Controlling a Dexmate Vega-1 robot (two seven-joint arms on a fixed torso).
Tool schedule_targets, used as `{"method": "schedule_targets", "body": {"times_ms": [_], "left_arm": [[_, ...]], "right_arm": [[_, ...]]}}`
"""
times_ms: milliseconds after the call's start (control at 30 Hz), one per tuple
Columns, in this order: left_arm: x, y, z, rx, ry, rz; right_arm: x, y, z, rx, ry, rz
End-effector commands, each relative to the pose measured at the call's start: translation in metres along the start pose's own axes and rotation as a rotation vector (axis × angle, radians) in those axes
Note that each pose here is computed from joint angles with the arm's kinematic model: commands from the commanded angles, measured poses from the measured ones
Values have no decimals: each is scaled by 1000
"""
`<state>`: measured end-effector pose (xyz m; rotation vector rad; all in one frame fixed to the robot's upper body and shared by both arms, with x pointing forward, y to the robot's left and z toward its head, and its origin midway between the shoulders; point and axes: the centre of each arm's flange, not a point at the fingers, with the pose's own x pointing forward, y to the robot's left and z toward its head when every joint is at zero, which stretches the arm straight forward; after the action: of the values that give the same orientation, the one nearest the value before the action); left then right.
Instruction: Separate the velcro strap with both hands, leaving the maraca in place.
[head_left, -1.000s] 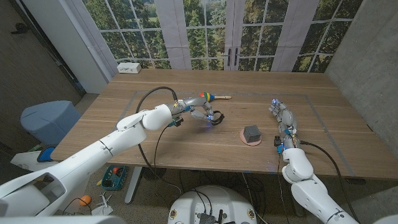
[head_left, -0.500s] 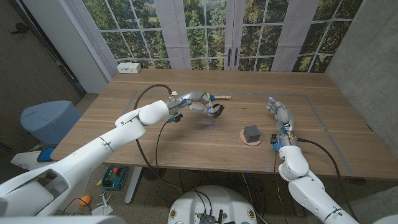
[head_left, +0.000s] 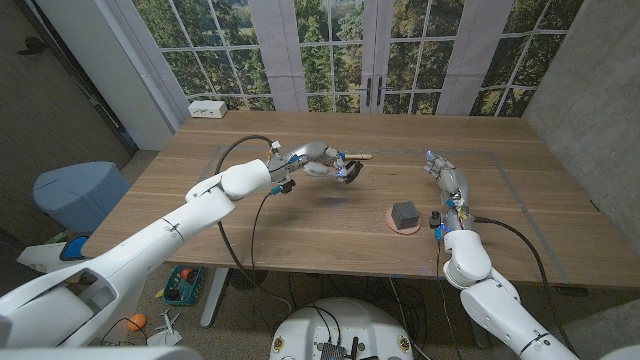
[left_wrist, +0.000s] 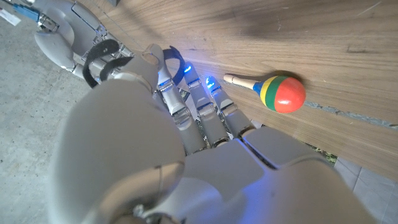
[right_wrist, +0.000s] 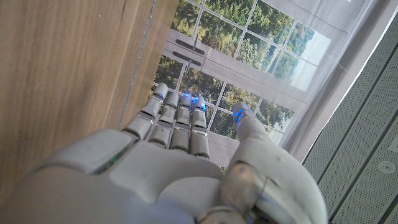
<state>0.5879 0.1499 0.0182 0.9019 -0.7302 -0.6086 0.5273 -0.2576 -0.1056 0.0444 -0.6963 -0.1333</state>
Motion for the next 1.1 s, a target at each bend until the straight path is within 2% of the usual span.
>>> {"method": "schedule_targets", "body": {"times_ms": [33, 433, 800, 1100], "left_arm": [[3, 4, 3, -97, -45, 9], [8, 6, 6, -198, -64, -30], [16, 6, 14, -231, -84, -62], [23, 4, 16, -316, -84, -124]], "right_arm": [[-6, 10, 11, -38, -13, 15], [-13, 15, 19, -88, -29, 20], [-21, 19, 24, -130, -38, 17], [-25, 23, 29, -174, -52, 25]]}}
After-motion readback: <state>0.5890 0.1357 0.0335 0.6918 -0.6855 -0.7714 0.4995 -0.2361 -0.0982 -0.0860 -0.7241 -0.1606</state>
